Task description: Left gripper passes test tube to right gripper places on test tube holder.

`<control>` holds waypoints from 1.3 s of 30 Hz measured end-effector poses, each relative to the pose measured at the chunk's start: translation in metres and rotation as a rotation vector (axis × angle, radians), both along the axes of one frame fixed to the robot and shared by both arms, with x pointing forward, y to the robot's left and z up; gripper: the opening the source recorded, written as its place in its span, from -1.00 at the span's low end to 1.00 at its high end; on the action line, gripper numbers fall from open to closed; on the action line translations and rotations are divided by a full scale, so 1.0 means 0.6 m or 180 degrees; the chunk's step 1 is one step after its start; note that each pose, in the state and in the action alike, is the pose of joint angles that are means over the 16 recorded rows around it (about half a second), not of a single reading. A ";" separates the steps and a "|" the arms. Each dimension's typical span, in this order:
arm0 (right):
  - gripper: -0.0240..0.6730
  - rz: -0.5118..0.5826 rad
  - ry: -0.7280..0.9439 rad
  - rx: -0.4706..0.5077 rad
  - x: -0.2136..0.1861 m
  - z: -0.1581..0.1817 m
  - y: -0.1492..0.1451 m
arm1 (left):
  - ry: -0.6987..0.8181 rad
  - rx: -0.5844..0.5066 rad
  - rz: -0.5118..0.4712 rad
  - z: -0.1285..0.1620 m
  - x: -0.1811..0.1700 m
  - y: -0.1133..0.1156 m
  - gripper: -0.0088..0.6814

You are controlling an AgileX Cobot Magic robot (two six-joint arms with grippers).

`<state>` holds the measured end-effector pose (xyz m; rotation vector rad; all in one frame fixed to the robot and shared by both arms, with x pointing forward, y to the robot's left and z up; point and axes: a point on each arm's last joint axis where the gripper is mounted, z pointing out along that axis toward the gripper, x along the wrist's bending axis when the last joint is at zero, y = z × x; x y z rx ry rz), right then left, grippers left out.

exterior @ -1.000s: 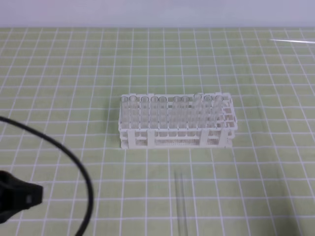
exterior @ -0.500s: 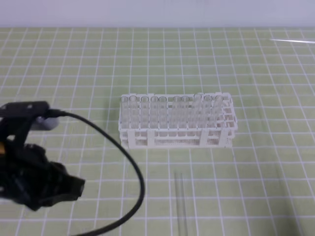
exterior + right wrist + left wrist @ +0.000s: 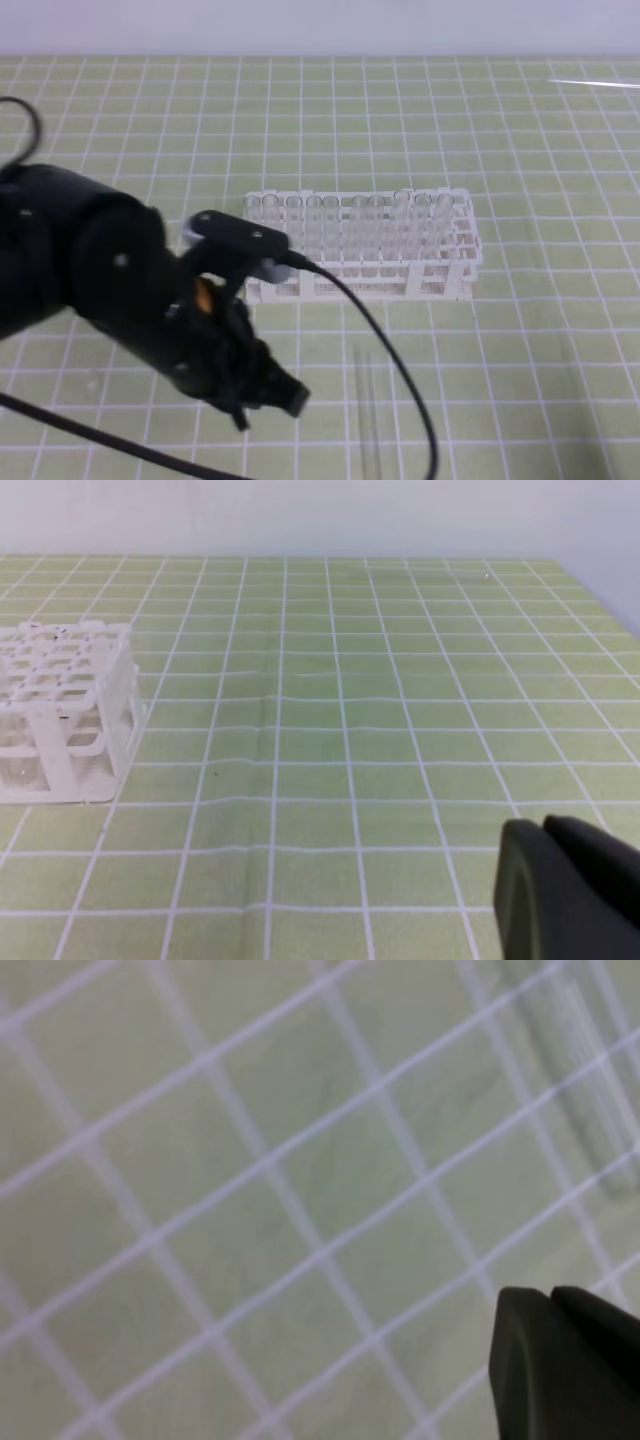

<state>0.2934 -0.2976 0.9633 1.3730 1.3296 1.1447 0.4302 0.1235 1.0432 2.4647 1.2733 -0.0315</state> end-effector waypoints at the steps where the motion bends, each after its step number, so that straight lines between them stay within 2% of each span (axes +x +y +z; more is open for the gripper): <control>1: -0.94 0.0000 0.0000 0.0000 0.000 0.000 0.000 | -0.0013 -0.0002 -0.0039 -0.004 0.001 -0.009 -0.97; 6: -0.94 0.0000 0.0000 0.0000 0.000 0.000 0.000 | 0.0029 -0.0085 -0.0041 -0.027 0.006 -0.050 -0.97; 19: -0.94 0.0000 0.0000 0.0000 0.000 0.000 0.000 | 0.0541 -0.0143 0.0408 -0.087 0.027 -0.119 -0.97; 30: -0.94 0.0000 0.0000 0.0000 0.000 0.000 0.000 | 0.0880 0.0000 0.0291 -0.113 0.022 -0.172 -0.91; 39: -0.94 0.0000 0.0000 -0.0001 0.000 0.000 0.000 | 0.1082 0.0191 0.0343 -0.136 0.024 -0.195 -0.88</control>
